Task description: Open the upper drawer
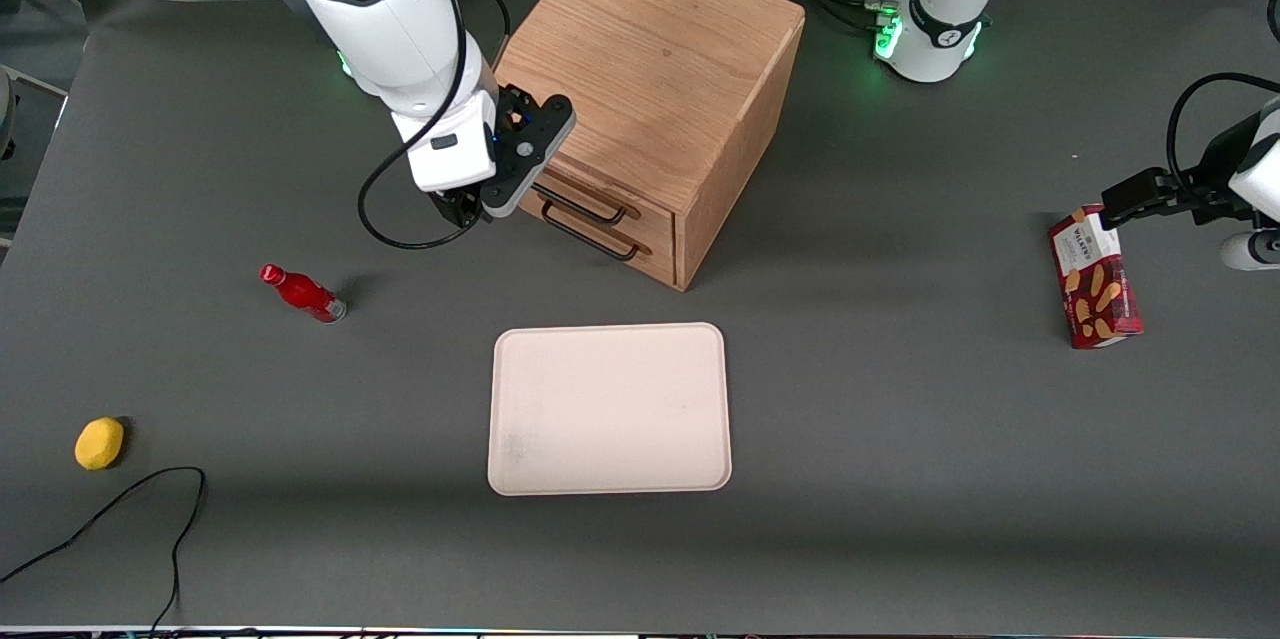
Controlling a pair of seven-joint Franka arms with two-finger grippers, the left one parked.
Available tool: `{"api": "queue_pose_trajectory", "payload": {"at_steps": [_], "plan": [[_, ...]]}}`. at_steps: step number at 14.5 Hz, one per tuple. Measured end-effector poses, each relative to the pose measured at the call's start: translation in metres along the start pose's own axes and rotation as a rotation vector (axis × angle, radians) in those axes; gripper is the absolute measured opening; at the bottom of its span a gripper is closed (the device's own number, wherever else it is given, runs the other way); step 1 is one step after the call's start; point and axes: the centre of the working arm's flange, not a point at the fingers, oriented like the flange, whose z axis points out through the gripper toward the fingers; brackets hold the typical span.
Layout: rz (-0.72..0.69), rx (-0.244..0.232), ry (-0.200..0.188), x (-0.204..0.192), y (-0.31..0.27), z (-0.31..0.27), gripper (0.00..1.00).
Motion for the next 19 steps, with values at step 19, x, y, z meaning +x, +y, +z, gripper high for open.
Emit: {"api": "queue_pose_trajectory", "payload": {"at_steps": [19], "plan": [[-0.008,0.065,-0.007,0.002,0.000,0.074,1.00]]}}
